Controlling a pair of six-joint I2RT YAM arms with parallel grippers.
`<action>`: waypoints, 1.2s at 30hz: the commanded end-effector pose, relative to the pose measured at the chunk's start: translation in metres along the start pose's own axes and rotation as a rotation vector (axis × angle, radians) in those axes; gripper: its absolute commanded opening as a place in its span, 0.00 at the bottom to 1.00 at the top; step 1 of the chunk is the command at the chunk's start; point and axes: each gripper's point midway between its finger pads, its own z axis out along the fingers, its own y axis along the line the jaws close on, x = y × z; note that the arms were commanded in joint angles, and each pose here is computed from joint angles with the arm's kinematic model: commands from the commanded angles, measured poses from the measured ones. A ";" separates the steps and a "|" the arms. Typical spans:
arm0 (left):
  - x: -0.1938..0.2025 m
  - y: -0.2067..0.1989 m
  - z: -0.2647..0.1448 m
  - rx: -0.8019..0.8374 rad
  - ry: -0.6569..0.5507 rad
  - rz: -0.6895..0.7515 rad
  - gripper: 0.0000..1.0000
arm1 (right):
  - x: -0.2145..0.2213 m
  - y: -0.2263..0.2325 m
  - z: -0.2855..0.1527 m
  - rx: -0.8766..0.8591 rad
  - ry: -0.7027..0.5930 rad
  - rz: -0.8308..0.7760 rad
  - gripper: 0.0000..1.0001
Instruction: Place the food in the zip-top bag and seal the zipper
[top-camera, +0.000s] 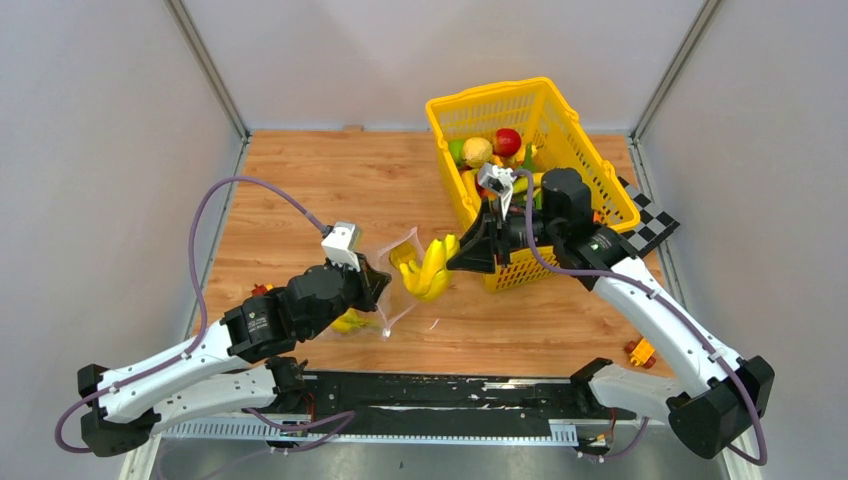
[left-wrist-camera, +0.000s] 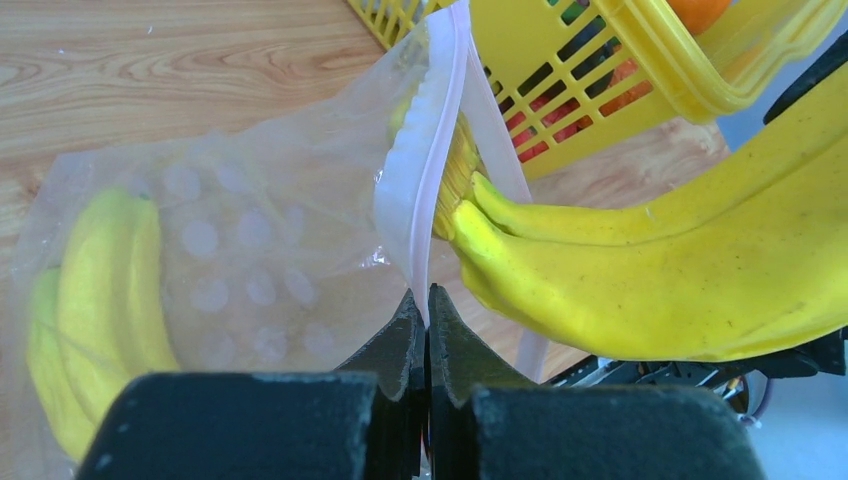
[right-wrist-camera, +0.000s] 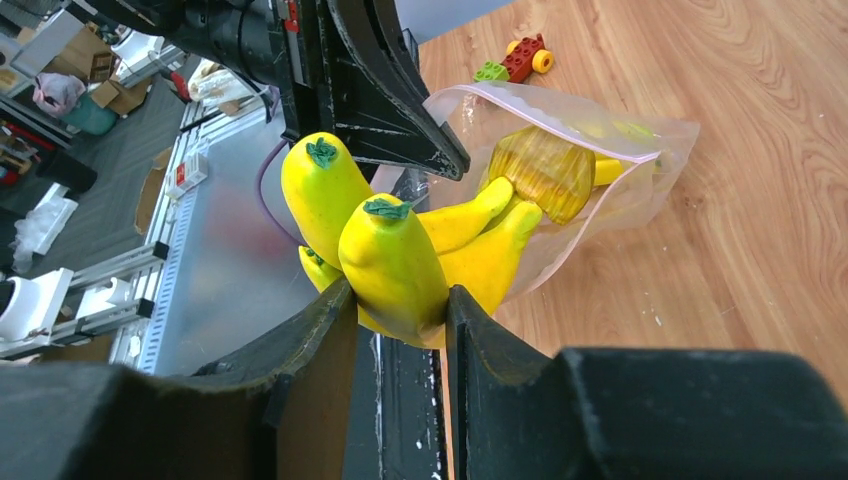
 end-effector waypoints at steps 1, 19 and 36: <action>-0.014 -0.009 -0.002 0.037 -0.050 -0.033 0.00 | -0.024 0.004 0.000 0.028 -0.044 0.001 0.04; -0.036 -0.044 -0.012 0.160 -0.029 -0.032 0.00 | -0.017 0.005 0.035 0.086 -0.120 -0.344 0.12; -0.046 -0.027 -0.023 0.117 -0.102 -0.080 0.00 | -0.017 -0.010 0.040 0.192 -0.143 -0.462 0.56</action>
